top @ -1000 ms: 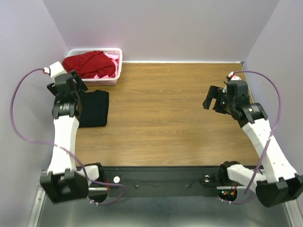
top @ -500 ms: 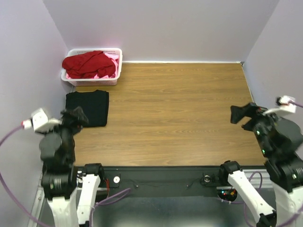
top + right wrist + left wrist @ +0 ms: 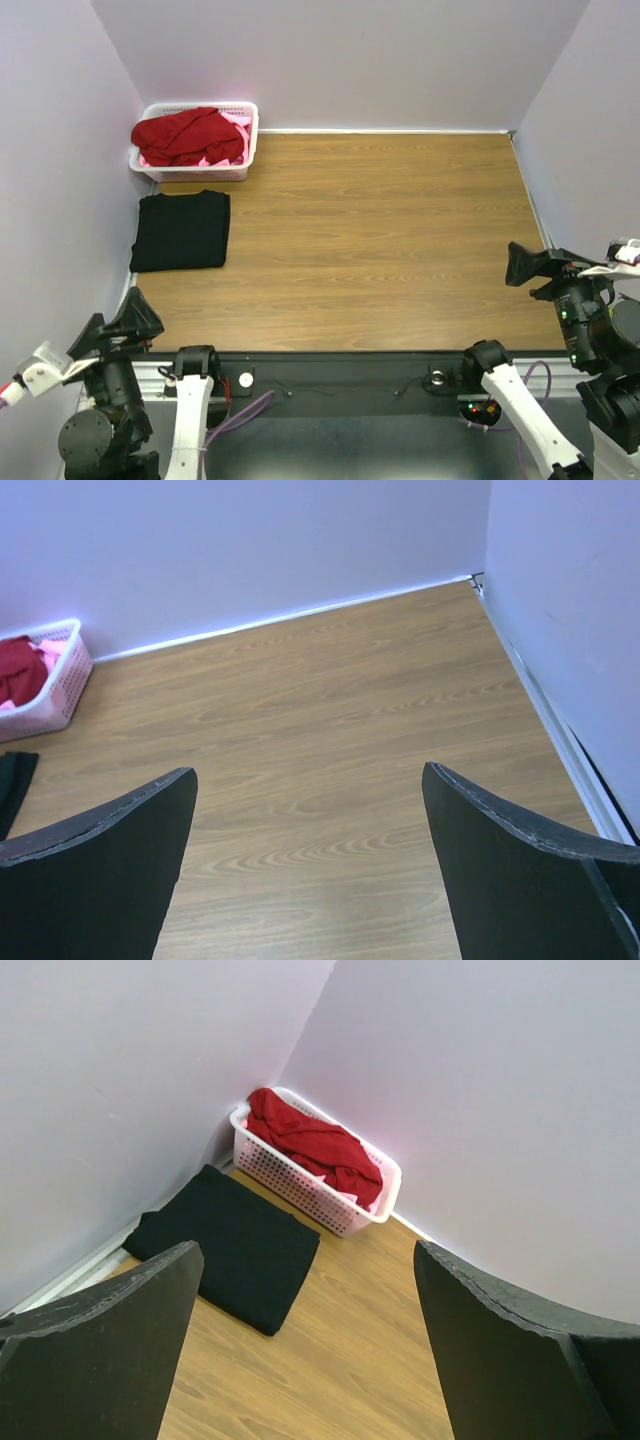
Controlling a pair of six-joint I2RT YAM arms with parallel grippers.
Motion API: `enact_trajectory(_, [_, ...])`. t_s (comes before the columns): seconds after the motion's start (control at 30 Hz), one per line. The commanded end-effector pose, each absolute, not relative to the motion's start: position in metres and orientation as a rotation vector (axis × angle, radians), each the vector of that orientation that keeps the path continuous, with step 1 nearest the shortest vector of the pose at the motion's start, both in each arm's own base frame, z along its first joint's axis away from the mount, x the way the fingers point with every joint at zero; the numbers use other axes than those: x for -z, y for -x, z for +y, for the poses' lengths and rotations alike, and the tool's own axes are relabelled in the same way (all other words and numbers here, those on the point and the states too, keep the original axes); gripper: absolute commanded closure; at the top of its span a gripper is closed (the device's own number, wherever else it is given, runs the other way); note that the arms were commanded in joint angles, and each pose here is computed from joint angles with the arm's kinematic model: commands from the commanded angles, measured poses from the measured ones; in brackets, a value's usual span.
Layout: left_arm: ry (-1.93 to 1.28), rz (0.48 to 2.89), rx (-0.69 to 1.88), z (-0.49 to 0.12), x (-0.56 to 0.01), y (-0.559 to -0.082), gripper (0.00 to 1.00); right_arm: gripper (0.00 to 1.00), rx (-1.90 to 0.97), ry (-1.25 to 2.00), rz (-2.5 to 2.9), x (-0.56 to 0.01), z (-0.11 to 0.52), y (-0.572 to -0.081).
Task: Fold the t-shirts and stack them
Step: Neatly place the folded tshirt to the corner
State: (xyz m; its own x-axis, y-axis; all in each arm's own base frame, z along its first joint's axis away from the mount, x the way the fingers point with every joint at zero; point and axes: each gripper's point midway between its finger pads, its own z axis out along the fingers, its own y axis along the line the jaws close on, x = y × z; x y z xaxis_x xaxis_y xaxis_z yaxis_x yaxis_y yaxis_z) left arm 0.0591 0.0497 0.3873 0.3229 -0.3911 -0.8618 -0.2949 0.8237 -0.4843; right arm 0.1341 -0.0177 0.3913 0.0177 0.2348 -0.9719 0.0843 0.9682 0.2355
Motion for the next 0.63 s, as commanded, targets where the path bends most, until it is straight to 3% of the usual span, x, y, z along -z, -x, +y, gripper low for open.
enact_trajectory(0.0, [0.701,1.218,0.083,0.055,-0.383,-0.048,0.01,0.0,-0.091,-0.218,1.529,-0.397,-0.021,-0.132])
enact_trajectory(0.6, [0.742,1.202,0.113,0.055,-0.372,-0.037,0.01,0.0,-0.152,-0.135,1.482,-0.413,-0.012,-0.13])
